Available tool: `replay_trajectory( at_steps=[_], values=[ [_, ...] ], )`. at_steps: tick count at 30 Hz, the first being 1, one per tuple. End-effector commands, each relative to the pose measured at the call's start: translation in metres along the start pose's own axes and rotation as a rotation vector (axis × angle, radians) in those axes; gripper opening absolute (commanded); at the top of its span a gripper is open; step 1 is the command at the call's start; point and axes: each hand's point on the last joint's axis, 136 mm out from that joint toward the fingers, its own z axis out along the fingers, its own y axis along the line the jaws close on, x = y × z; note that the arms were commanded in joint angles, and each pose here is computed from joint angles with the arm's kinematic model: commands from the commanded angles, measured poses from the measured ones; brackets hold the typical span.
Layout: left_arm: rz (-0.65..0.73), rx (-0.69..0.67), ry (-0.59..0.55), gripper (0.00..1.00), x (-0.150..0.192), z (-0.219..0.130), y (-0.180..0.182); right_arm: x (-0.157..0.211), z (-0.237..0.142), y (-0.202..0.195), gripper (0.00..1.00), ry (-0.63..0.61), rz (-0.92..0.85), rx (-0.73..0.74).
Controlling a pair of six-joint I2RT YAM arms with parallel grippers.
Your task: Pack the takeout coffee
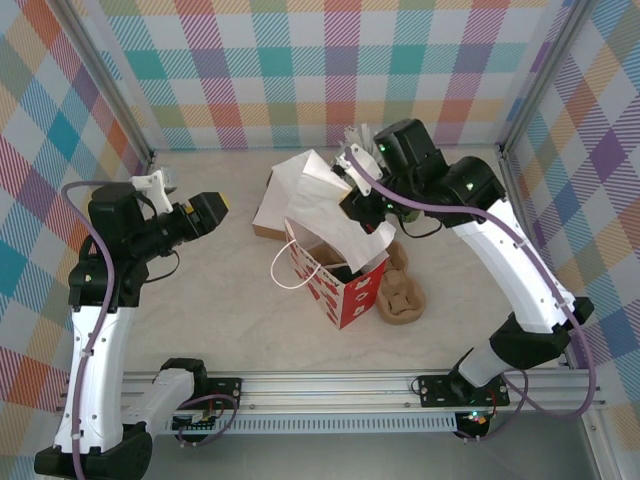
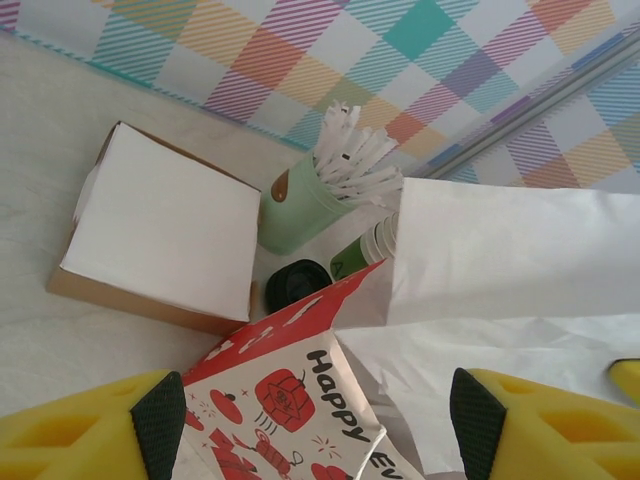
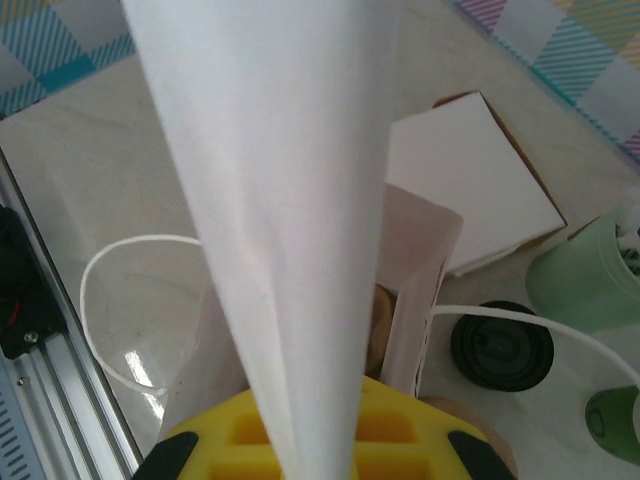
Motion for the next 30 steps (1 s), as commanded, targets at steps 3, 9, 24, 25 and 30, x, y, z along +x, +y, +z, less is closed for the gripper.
replay_trajectory(
  at_steps=[3, 9, 24, 25, 30],
  values=[
    [0.035, -0.002, -0.009, 0.72, 0.0, -0.001, -0.001, 0.031, 0.018, 0.006, 0.0, 0.142, 0.028, 0.004],
    [0.029, -0.002, 0.0, 0.72, 0.001, 0.002, 0.001, 0.06, 0.042, 0.019, 0.01, 0.297, 0.03, -0.032],
    [0.033, 0.001, 0.009, 0.72, 0.003, 0.001, 0.001, 0.095, 0.117, 0.025, 0.05, 0.526, 0.084, -0.086],
    [0.034, 0.002, 0.01, 0.72, 0.004, 0.002, 0.001, 0.099, 0.121, 0.026, 0.05, 0.542, 0.088, -0.094],
    [0.037, -0.003, 0.015, 0.72, 0.005, 0.002, 0.002, 0.115, 0.136, 0.025, 0.06, 0.603, 0.098, -0.091]
  ],
)
